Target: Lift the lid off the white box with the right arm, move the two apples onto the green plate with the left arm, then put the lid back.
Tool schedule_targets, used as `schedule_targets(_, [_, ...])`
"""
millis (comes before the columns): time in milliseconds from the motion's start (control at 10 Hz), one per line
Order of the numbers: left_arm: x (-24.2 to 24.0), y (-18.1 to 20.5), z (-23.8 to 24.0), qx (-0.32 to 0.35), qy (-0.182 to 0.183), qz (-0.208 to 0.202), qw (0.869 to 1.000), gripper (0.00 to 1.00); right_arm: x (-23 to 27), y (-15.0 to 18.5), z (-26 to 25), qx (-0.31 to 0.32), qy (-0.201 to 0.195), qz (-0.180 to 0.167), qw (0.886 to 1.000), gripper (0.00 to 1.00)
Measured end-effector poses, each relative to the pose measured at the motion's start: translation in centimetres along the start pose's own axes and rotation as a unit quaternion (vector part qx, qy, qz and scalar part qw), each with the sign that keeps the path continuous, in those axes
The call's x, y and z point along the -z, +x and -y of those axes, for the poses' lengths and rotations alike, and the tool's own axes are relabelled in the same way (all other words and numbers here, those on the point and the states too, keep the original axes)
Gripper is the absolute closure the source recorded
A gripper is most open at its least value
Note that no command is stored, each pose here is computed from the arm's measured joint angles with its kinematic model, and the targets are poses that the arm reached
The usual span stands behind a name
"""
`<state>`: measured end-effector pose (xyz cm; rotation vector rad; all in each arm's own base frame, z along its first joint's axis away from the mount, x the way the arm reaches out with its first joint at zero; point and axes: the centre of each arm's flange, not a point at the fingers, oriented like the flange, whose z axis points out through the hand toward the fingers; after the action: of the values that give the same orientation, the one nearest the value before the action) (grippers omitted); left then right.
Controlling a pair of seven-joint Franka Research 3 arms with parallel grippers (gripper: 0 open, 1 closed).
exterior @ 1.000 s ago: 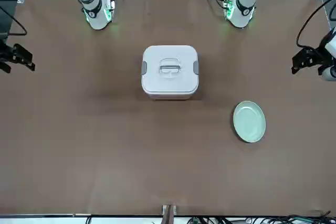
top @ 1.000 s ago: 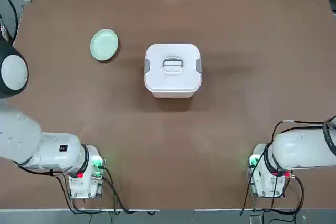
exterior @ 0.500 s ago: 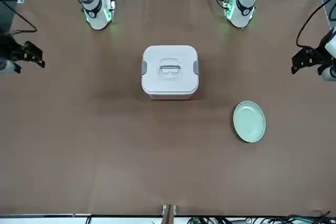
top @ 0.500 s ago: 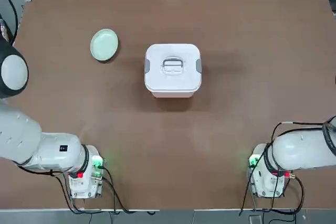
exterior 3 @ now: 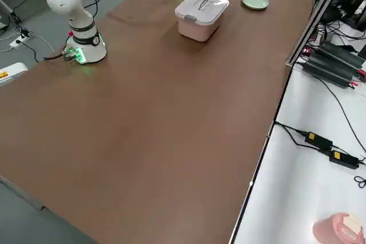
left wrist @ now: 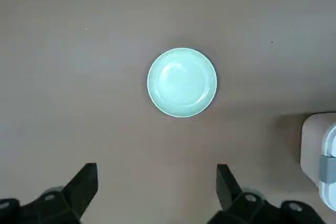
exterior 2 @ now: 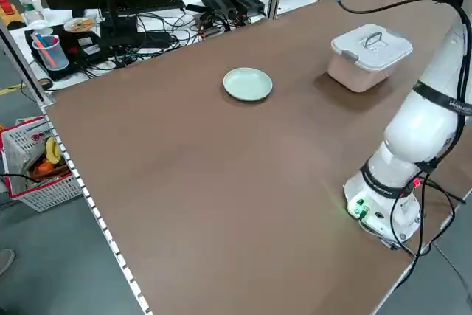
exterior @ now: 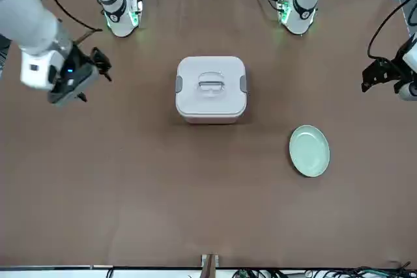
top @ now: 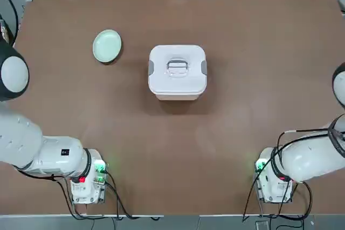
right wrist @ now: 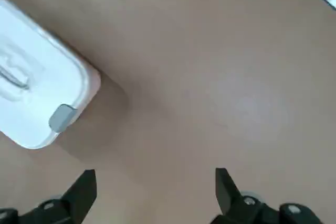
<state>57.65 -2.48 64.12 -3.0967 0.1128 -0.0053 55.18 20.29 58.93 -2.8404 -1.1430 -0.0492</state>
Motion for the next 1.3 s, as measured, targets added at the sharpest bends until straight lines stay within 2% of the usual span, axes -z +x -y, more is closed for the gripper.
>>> schedule_targets(200, [0.0,0.0,0.2,0.001,0.000,0.000,1.000,0.00,-3.6,4.9,6.7,0.105,0.002,-0.014,0.994,0.00])
schedule_targets(600, [0.4,-0.2,0.4,0.004,0.000,-0.003,1.000,0.00,-13.5,11.4,17.4,0.221,0.007,-0.023,0.975,0.00])
schedule_targets(900, [1.5,-0.8,0.6,0.009,0.001,-0.014,1.000,0.00,-18.2,13.1,24.5,0.284,0.005,-0.027,0.959,0.00])
schedule_targets(1300, [1.4,-0.8,0.9,0.013,0.001,-0.012,1.000,0.00,-20.8,12.7,26.1,0.294,0.010,-0.007,0.956,0.00])
